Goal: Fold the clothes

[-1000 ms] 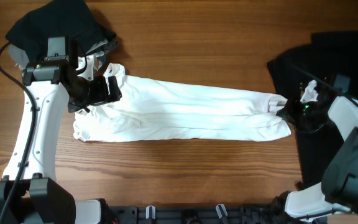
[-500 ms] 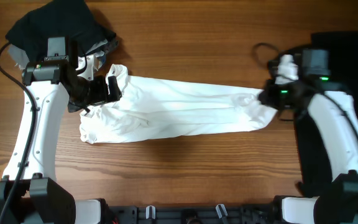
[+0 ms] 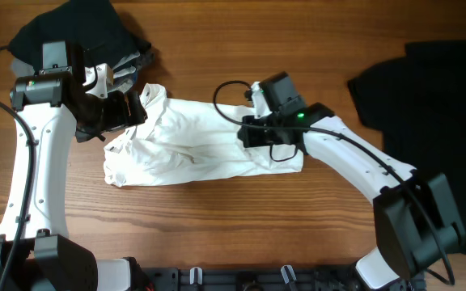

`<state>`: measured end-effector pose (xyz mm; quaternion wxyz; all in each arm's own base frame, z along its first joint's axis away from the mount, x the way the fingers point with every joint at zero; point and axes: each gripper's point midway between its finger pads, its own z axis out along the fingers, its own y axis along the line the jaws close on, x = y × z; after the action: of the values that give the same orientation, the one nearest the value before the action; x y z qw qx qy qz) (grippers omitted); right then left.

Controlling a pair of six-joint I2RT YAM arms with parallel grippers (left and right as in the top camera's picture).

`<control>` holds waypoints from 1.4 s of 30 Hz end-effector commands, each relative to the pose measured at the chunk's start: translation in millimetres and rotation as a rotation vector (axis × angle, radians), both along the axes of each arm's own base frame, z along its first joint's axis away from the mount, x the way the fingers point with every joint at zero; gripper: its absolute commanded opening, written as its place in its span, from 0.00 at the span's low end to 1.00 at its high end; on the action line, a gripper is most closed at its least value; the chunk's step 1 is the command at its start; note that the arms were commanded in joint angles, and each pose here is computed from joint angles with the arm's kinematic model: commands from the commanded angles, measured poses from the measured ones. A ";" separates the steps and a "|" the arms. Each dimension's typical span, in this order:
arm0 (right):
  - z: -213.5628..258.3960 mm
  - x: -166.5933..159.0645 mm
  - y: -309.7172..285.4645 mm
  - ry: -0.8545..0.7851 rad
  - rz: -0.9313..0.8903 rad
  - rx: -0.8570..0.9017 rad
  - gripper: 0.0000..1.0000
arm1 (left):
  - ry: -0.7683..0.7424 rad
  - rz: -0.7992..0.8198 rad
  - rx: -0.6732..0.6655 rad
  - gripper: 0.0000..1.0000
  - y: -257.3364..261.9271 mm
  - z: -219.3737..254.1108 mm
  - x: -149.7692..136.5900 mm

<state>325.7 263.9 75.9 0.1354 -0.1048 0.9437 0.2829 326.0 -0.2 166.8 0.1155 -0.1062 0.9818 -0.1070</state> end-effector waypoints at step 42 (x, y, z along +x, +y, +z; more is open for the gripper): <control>-86.9 -8.3 -181.8 0.418 -0.302 -0.336 0.04 | 0.011 0.009 0.060 1.00 10.9 -39.7 -5.4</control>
<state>321.4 126.5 -3.8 -0.0378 0.0266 0.9757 0.2144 325.2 8.1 129.4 0.1141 -0.1093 0.9840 -0.0827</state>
